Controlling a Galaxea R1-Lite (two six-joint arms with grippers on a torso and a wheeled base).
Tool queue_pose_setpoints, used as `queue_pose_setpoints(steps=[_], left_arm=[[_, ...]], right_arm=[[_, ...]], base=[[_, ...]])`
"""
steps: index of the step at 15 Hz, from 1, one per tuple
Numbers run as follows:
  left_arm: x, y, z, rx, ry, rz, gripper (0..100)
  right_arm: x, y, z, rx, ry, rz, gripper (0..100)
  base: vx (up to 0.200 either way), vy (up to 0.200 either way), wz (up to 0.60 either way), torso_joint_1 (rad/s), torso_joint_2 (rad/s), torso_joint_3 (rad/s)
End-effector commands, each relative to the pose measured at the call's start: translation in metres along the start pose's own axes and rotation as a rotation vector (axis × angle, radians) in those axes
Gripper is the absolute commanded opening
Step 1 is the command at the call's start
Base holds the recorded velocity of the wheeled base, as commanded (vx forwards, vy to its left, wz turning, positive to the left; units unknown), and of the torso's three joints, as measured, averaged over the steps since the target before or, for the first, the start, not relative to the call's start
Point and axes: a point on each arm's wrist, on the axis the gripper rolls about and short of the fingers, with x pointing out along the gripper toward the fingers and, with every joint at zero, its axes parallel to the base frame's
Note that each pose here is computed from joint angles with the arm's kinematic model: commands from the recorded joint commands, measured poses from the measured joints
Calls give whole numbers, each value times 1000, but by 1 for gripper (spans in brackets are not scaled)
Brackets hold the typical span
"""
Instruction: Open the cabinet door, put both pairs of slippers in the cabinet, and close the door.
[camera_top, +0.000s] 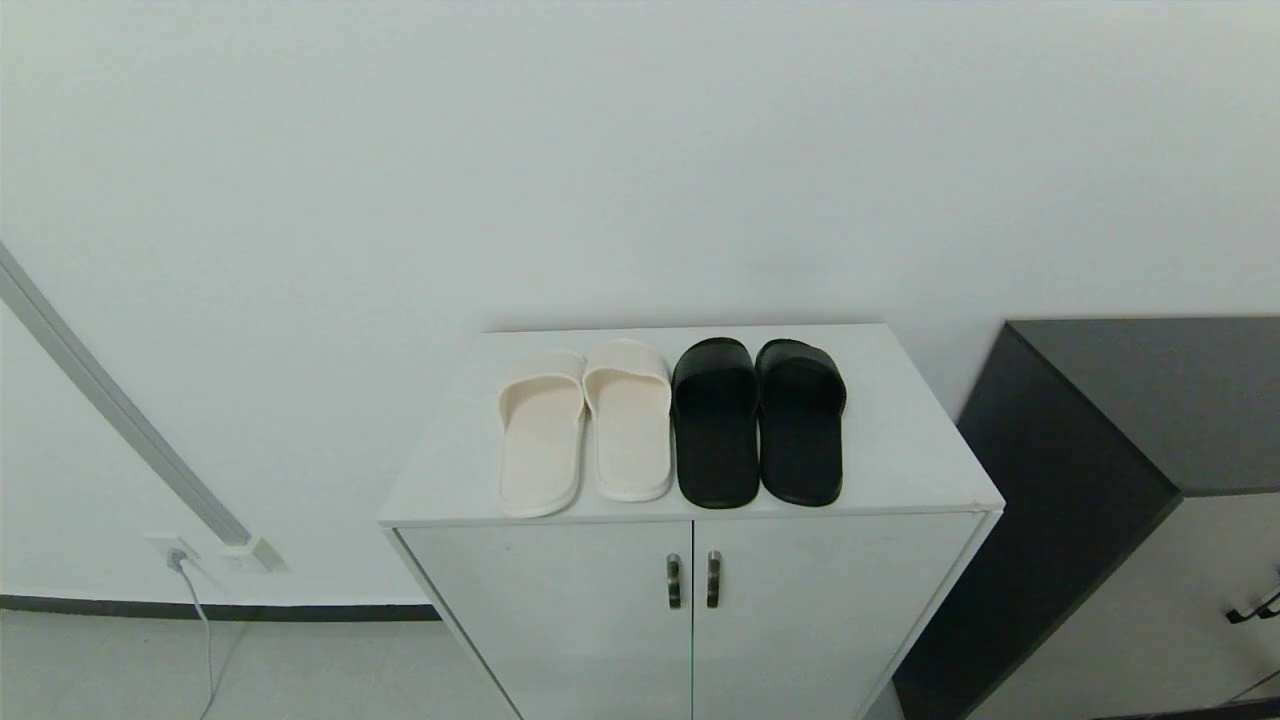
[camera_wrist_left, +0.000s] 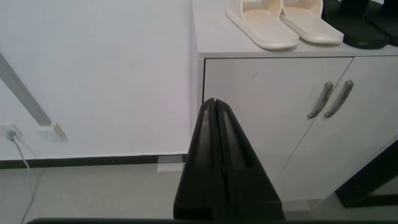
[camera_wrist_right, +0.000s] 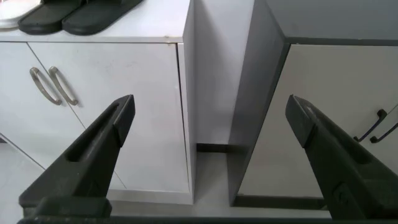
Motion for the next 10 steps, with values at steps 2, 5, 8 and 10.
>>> queue_pose_setpoints(steps=[2,5,8,10], left_arm=[[0,0,0,0,2,1,0],[0,0,0,0,2,1,0],[0,0,0,0,2,1,0],[0,0,0,0,2,1,0]], right_arm=[[0,0,0,0,1,0,100],[0,0,0,2,7,3,100],[4,-1,1,28,46,21,100],[2,0,1,29,19,11,100]], base=[[0,0,0,0,0,0],[0,0,0,0,0,0],[0,0,0,0,0,0],[0,0,0,0,0,0]])
